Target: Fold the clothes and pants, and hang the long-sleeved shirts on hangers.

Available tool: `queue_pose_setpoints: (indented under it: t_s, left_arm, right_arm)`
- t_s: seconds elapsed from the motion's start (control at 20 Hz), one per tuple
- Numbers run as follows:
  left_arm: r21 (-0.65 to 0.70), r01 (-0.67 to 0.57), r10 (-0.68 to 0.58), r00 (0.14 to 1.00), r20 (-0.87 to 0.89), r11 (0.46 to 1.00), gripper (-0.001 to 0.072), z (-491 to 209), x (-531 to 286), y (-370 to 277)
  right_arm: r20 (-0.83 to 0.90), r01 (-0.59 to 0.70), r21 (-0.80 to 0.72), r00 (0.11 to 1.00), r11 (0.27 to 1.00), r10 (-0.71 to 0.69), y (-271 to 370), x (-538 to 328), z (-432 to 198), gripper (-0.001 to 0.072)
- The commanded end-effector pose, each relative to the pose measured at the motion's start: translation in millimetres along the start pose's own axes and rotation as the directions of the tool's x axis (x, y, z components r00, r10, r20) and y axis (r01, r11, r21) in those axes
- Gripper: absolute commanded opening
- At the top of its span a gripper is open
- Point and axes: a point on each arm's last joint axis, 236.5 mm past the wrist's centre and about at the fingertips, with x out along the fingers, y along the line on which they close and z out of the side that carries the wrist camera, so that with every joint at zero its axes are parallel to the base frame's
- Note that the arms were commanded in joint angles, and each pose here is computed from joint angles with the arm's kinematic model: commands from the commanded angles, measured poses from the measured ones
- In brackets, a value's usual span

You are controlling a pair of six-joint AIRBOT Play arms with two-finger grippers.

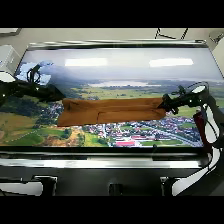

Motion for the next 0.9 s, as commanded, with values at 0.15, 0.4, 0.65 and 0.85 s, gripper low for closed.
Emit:
queue_pose_setpoints:
  t_s: [0.15, 0.4, 0.65, 0.85]
  left_arm:
    - [0.132, 0.059, -0.067, 0.996, 0.054, 0.989, 0.0038, 5.4, 66.1, -81.3]
    - [0.07, 0.061, -0.059, 0.998, -0.022, 0.996, 0.0027, -47.2, 192.2, -131.4]
    - [-0.233, 0.15, -0.173, 0.982, -0.079, 0.961, 0.0026, -98.1, 277.4, -169.2]
    - [-0.38, 0.271, -0.287, 0.958, 0.014, 0.884, 0.0026, -127.9, 319.4, -236.4]
  right_arm:
    - [0.012, -0.193, -0.214, 0.98, 0.958, 0.2, 100.1, -57.7, -28.1, 0.0037]
    - [0.048, -0.197, -0.413, 0.97, 0.889, 0.237, 188.3, -125.6, -103.1, 0.0038]
    - [0.063, -0.216, -0.513, 0.956, 0.831, 0.288, 246.2, -161.8, -175.7, 0.004]
    - [0.067, -0.186, -0.495, 0.966, 0.849, 0.25, 251.7, -155.9, -192.6, 0.004]
